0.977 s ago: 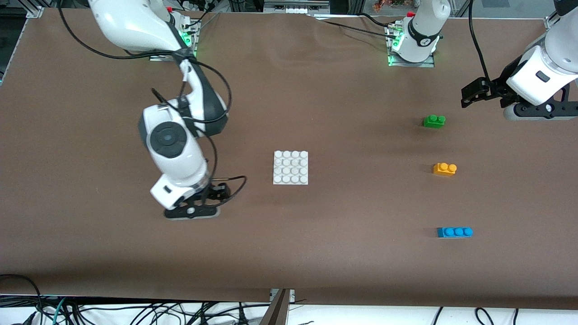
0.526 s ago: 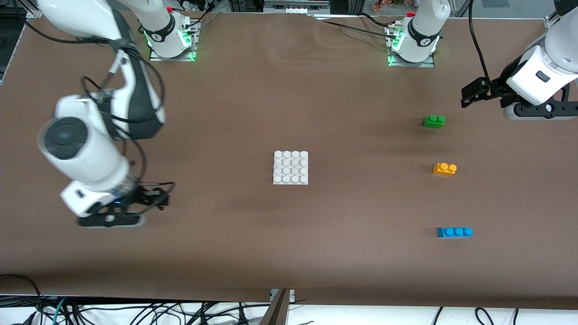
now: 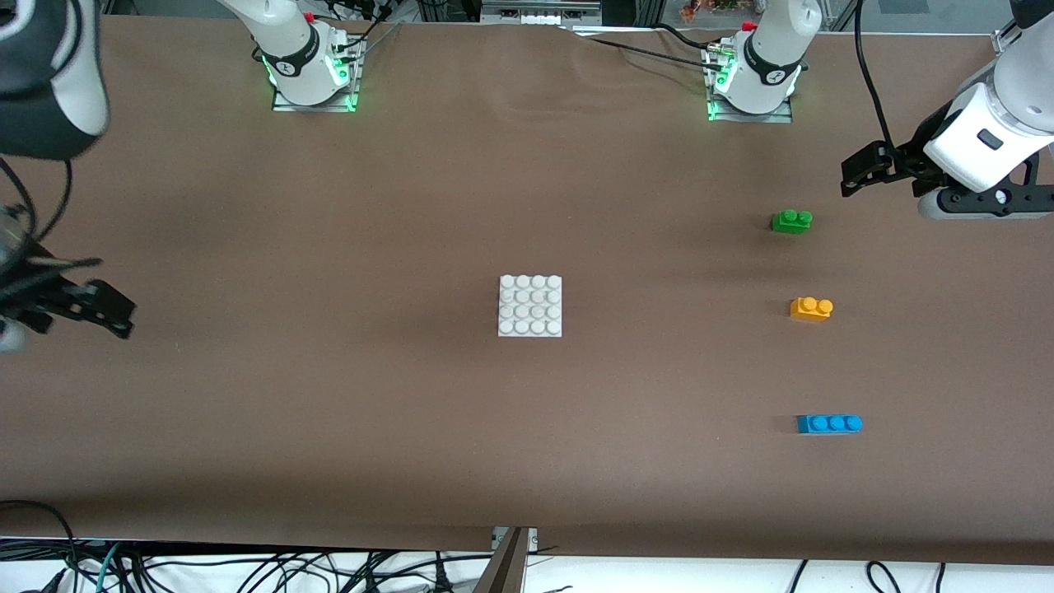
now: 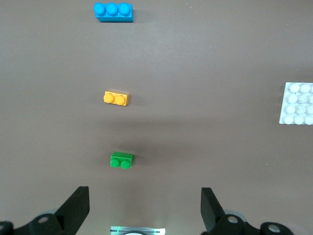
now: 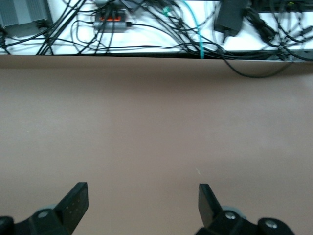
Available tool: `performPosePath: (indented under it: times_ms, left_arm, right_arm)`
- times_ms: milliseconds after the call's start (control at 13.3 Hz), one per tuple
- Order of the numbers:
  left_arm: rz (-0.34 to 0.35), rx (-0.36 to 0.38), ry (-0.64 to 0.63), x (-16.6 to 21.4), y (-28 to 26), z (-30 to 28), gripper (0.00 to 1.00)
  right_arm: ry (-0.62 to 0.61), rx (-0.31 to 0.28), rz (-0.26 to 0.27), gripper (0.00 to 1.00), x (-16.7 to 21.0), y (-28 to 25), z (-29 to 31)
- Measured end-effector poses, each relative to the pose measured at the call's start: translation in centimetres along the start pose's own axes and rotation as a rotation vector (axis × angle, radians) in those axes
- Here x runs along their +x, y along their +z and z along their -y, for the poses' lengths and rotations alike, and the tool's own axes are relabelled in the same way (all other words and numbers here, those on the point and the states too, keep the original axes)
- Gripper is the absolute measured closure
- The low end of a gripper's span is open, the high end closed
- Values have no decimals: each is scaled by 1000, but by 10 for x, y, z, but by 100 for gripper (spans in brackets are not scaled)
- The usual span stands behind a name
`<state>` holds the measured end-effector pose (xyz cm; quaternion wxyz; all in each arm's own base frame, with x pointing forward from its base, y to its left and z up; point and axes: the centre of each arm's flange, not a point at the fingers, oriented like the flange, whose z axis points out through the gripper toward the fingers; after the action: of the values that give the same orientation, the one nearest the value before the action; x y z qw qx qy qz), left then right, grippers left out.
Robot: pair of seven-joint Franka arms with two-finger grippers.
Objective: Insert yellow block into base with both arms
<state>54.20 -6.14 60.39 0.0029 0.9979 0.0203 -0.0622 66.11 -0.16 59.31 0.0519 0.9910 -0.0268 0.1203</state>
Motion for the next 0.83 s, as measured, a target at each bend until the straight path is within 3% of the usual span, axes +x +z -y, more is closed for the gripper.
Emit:
performPosePath:
  times_ms: [376, 826]
  left_arm:
    - [0, 0, 0, 0, 0, 0, 0]
    - [0, 0, 0, 0, 0, 0, 0]
  right_arm:
    - [24, 3, 63, 0, -53, -23, -49]
    - [-48, 8, 115, 0, -65, -17, -57]
